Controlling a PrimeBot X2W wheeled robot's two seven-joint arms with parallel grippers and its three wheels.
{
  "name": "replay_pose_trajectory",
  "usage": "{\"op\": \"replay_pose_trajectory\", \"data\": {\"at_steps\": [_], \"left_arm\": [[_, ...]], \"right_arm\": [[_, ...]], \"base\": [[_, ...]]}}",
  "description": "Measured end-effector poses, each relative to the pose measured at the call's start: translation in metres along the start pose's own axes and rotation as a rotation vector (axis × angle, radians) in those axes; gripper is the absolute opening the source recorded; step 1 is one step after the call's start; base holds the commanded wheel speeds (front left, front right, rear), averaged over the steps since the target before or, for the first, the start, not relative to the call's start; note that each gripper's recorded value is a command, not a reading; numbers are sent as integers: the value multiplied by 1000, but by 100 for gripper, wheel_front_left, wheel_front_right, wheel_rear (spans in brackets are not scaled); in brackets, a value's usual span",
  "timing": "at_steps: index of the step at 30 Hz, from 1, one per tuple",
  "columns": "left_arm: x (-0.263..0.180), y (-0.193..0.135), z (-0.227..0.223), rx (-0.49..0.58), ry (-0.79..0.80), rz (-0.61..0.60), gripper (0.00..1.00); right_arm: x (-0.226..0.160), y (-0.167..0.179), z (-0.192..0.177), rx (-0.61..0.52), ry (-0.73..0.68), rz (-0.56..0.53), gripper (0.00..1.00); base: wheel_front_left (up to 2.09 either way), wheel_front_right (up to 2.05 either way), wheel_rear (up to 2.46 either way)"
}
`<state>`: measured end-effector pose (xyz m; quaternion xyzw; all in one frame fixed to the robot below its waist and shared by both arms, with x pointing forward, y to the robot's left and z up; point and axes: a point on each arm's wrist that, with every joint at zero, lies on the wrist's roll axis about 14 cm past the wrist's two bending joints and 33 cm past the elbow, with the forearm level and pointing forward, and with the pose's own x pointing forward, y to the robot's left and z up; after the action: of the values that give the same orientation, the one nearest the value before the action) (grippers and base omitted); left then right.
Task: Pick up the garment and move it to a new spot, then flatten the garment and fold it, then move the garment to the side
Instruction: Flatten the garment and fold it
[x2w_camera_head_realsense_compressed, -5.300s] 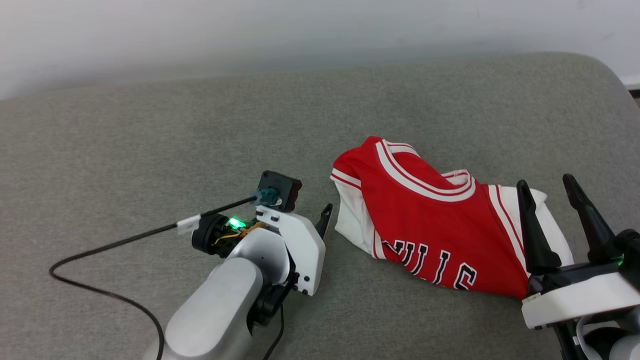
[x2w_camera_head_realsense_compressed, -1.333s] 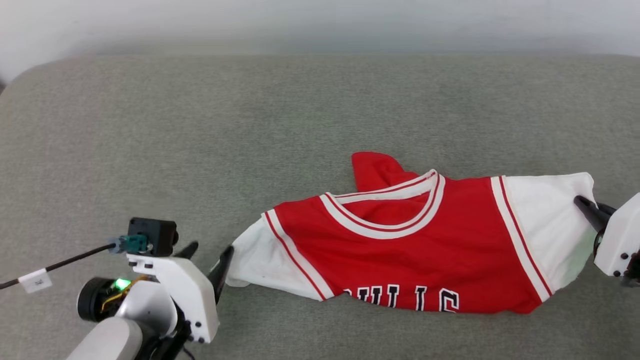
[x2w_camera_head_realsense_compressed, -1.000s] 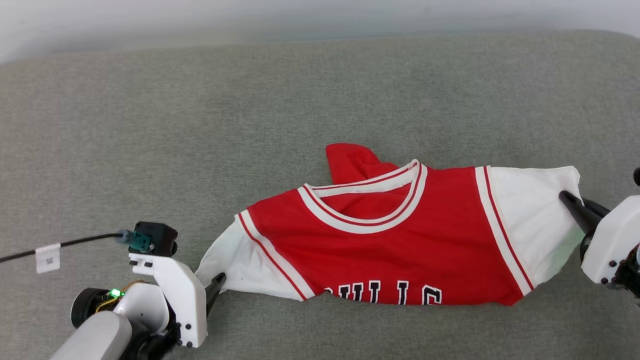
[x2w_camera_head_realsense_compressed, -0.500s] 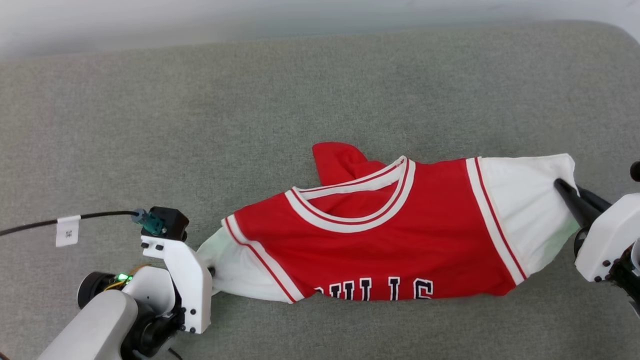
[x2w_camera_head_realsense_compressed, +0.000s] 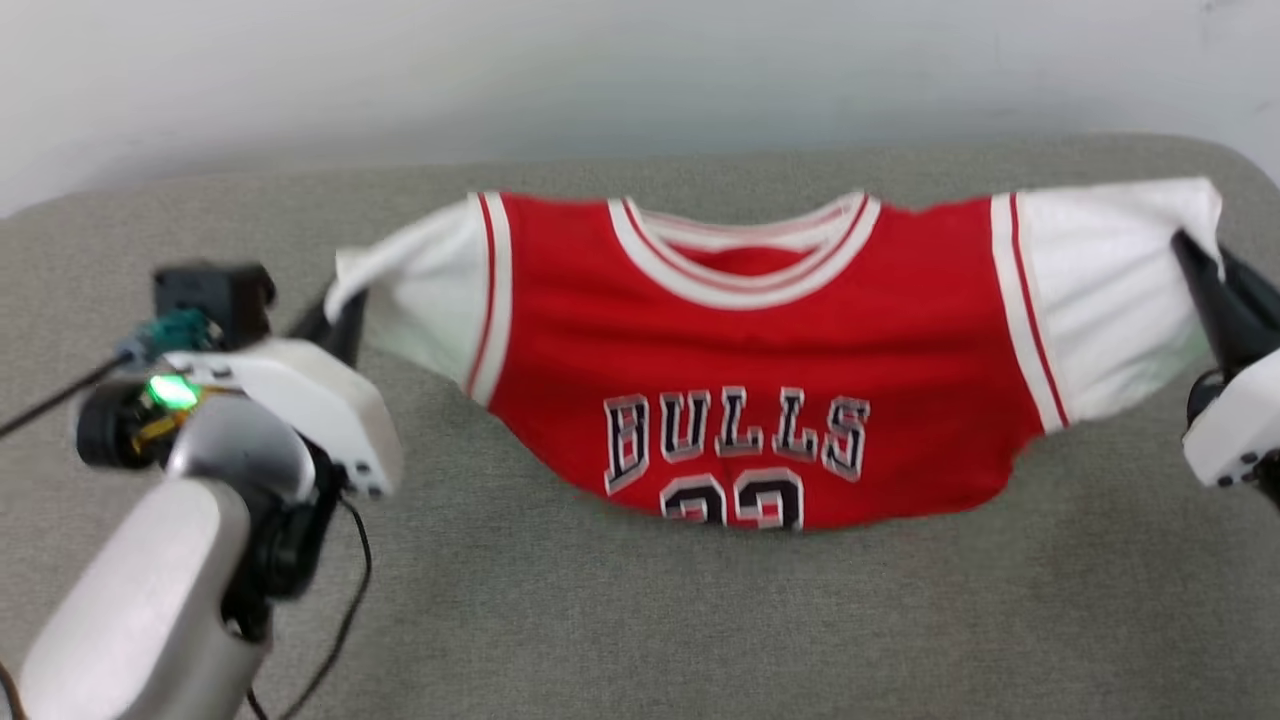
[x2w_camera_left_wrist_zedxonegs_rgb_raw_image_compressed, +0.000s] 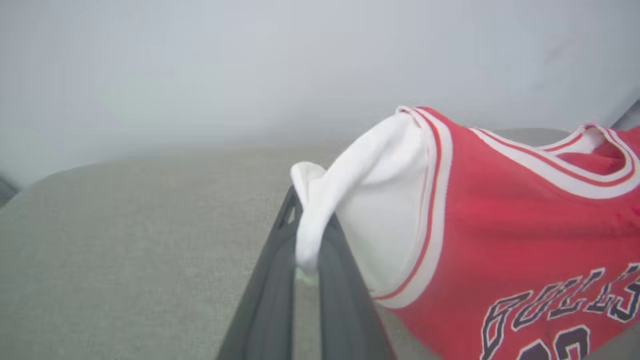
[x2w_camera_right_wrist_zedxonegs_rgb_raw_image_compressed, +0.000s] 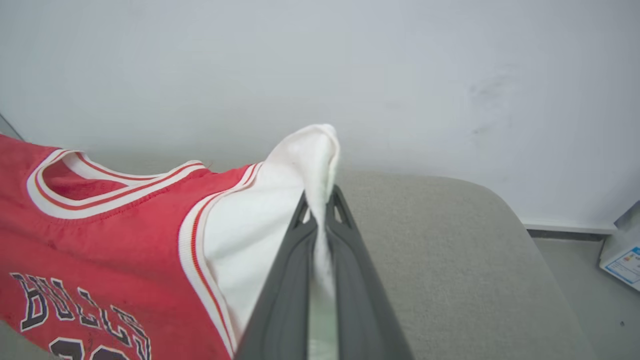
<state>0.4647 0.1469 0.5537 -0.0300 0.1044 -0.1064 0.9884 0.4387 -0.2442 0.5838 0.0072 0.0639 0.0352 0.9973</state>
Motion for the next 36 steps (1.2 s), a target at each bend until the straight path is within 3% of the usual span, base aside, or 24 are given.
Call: {"op": "replay_pose_trajectory", "data": {"at_steps": [4, 14, 19, 29, 36], "left_arm": [[3, 2, 99, 20, -334, 29, 0], [37, -5, 200, 49, -610, -15, 0], [70, -6, 255, 101, -759, -21, 0], [129, 5, 282, 131, -827, -12, 0], [196, 28, 232, 100, -718, 25, 0]], "right_arm": [[12, 7, 58, -15, -189, 11, 0], [54, 9, 141, -32, -411, 26, 0], [94, 15, 195, -41, -550, 64, 0], [156, 33, 234, -62, -668, 126, 0], [214, 43, 205, -66, -624, 158, 0]], "base": [[0, 0, 0], [0, 0, 0], [0, 0, 0], [0, 0, 0], [0, 0, 0]]}}
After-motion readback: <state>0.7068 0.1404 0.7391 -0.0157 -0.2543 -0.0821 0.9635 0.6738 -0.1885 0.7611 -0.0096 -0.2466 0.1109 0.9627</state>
